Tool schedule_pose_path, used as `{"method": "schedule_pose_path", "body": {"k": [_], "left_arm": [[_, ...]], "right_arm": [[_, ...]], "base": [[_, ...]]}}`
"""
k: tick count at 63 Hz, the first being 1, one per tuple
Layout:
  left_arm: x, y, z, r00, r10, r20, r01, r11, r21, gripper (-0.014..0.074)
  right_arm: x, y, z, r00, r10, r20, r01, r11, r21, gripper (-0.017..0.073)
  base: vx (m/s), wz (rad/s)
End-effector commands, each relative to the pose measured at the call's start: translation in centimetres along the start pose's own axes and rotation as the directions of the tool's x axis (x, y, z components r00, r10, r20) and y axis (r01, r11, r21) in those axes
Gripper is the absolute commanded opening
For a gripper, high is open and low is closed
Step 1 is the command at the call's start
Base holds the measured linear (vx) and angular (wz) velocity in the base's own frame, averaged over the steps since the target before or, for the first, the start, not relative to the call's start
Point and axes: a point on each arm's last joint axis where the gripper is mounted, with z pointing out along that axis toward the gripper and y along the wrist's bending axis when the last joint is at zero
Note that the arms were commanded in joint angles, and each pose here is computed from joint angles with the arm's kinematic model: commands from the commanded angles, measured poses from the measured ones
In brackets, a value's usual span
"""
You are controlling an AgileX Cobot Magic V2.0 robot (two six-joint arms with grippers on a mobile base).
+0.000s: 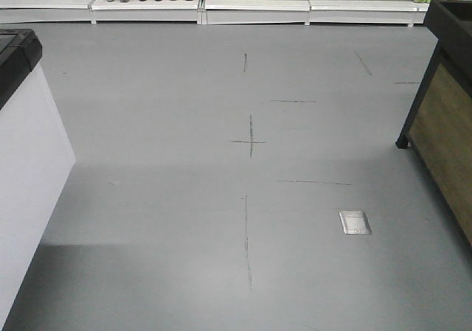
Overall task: Pick three apples into basket with both arms
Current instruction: 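Drive the base forward across the floor toward the fruit tables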
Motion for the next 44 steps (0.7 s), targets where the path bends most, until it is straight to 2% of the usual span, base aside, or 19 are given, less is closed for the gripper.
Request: {"method": "schedule_pose_path", "body": {"k": [1,44], "left_arm": [[-0.39,-0.02,-0.10,0.997,-0.009,0.074,0.008,1.000,0.005,-0.0006],[-0.39,-0.02,-0.10,0.997,-0.009,0.074,0.008,1.000,0.005,-0.0006]], "right_arm": [[-0.30,0.02,-0.03,0.997,-0.011,0.077,0.011,1.000,0.000,-0.0005],[-0.29,0.02,-0.03,0.997,-0.011,0.076,0.011,1.000,0.000,-0.0005]], "base": [[0.14,0.03],[0.16,-0.04]]}}
